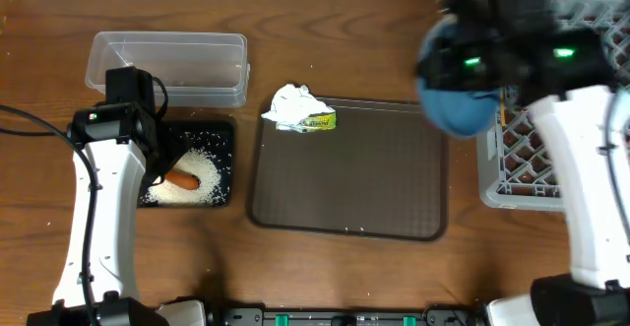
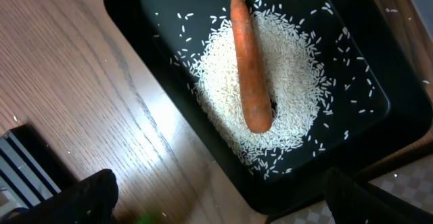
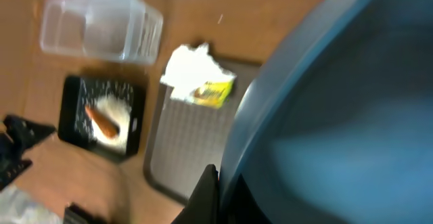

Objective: Sort waste into correct bins and load items into the dishwasher rack
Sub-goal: 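Lift the blue bowl and carry it right toward the dish rack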

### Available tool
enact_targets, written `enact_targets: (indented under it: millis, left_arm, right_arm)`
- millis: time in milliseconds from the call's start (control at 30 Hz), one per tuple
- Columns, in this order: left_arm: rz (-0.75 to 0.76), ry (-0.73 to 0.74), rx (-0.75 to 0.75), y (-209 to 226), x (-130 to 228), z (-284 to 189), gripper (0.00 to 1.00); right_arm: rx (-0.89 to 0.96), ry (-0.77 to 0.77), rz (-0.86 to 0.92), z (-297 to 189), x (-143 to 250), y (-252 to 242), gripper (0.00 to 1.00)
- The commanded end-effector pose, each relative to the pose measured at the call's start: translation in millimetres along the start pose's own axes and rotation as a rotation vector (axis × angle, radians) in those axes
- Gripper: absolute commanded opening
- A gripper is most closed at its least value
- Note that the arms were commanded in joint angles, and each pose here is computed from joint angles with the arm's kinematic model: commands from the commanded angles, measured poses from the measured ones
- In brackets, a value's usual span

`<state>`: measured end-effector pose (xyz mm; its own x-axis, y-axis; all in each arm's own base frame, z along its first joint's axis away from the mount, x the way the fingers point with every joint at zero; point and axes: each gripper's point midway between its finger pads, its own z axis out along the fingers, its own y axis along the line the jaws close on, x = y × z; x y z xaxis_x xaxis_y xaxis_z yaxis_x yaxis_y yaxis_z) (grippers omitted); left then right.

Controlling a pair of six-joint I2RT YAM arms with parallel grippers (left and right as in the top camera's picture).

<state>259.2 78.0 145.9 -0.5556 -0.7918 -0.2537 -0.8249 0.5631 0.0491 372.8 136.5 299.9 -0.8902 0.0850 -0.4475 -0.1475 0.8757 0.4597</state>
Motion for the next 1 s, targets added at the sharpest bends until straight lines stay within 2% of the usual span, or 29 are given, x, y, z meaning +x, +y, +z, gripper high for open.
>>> enact_targets:
  millis: [0,333,533,700,967]
  left_arm:
    - [-0.011,-0.021,-0.008,2,-5,-3,0.99]
    - [-0.011,-0.021,-0.008,2,-5,-3,0.99]
    - [-0.011,-0.021,-0.008,2,-5,-3,0.99]
    - [-0.011,-0.021,-0.008,2,-5,-3,0.99]
    - [-0.011,-0.021,-0.008,2,-5,-3,0.99]
  right_arm:
    - [-0.064,-0.064,-0.047,-26,-19,-26,0.01]
    - [0.099,-0.444,0.057,-105,-94,-148,0.01]
    - [0.056,-0.63,-0.024,-141,-125,-172,0.01]
    - [0.028,-0.753,-0.115,-157,-139,-195,0.01]
    - [-0.009,-0.913,-0.146,-157,-146,-258,0.01]
